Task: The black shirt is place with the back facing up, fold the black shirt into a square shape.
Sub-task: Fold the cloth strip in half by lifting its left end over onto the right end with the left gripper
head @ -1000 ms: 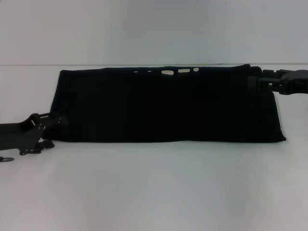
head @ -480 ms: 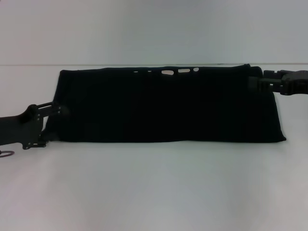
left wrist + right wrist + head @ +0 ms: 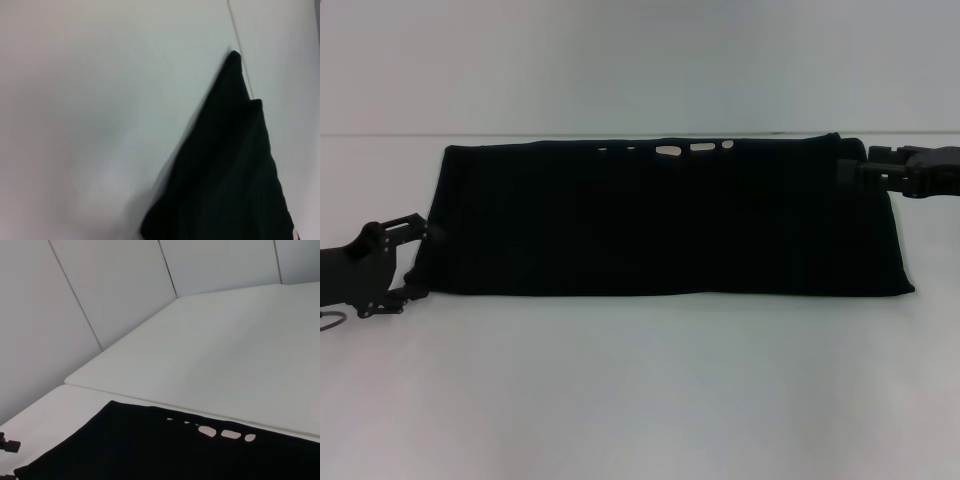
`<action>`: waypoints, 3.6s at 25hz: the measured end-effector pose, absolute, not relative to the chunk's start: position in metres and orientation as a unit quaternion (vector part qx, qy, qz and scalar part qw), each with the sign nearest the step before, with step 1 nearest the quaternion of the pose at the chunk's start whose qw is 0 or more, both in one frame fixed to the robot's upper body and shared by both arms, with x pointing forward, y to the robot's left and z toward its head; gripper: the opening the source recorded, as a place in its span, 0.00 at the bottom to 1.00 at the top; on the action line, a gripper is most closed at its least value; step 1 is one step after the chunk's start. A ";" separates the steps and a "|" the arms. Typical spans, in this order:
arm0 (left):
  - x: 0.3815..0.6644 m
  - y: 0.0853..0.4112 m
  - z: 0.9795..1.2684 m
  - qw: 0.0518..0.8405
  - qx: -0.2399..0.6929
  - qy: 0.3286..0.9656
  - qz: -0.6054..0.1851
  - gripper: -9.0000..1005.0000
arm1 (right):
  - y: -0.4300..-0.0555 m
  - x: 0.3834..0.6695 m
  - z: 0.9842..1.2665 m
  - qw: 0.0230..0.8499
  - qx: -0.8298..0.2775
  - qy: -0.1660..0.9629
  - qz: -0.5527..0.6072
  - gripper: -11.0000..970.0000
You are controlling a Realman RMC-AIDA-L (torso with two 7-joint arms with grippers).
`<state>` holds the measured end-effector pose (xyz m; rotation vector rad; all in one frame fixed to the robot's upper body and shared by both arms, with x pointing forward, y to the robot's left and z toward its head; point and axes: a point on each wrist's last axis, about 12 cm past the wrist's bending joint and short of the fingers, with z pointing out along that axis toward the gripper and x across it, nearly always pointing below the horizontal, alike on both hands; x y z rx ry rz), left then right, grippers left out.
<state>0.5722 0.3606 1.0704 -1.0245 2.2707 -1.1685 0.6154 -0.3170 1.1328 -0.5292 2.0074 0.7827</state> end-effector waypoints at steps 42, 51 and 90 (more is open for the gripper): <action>0.594 0.349 1.071 0.236 -0.342 0.824 -0.386 0.89 | -0.320 0.614 1.134 0.446 -0.206 0.811 0.318 0.80; 0.591 0.350 1.071 0.235 -0.319 0.834 -0.383 0.89 | -0.320 0.614 1.134 0.446 -0.205 0.811 0.318 0.80; 0.580 0.359 1.068 0.251 -0.261 0.859 -0.361 0.04 | -0.320 0.614 1.133 0.450 -0.200 0.810 0.318 0.80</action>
